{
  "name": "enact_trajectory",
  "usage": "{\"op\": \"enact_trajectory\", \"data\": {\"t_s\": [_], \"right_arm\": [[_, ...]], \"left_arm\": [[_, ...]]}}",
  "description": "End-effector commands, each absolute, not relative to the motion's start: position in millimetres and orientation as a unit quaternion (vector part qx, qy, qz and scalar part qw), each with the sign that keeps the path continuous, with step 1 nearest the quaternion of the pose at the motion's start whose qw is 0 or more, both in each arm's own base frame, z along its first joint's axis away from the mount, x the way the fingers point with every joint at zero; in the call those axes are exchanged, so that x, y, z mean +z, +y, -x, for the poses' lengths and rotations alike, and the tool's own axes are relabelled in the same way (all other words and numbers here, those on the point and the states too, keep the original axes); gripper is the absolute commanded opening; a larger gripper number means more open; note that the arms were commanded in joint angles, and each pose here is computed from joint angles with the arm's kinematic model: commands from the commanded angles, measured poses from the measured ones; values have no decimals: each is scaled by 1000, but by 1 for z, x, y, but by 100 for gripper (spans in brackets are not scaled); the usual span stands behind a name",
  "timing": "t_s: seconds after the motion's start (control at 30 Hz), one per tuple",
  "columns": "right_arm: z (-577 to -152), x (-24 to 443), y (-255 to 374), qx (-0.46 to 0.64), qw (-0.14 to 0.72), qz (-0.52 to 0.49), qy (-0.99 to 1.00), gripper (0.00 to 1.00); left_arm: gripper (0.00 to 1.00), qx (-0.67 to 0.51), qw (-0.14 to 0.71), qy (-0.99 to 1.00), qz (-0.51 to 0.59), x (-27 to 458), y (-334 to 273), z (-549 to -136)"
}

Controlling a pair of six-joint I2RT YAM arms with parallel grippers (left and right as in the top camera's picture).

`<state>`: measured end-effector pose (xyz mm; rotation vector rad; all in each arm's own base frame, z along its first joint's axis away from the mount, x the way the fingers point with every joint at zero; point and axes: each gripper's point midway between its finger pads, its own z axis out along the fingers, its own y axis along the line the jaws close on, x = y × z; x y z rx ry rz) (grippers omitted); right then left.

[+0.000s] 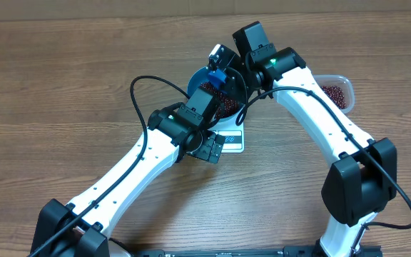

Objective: Scoop item into bowl and weigh 150g on scale

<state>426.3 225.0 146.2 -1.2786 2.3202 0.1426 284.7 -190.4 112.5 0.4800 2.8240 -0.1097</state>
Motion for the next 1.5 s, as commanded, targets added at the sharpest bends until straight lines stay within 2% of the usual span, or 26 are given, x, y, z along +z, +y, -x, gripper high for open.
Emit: {"op": "enact_trajectory", "data": {"t_s": [0.0, 0.33, 0.63, 1.0, 1.47], "right_arm": [[-429, 134, 224, 49, 228, 469, 852, 4], [-418, 118, 228, 77, 196, 464, 860, 4], [-407, 122, 245, 149, 186, 414, 878, 4], [-404, 128, 251, 181, 178, 363, 896, 4], [-402, 155, 245, 339, 154, 280, 885, 4]], "left_arm": [[100, -31, 136, 976, -166, 110, -188, -284], [100, -31, 136, 976, -166, 110, -188, -284], [100, -31, 136, 976, -166, 110, -188, -284], [100, -31, 136, 976, -166, 110, -188, -284], [100, -31, 136, 976, -166, 110, -188, -284]]}}
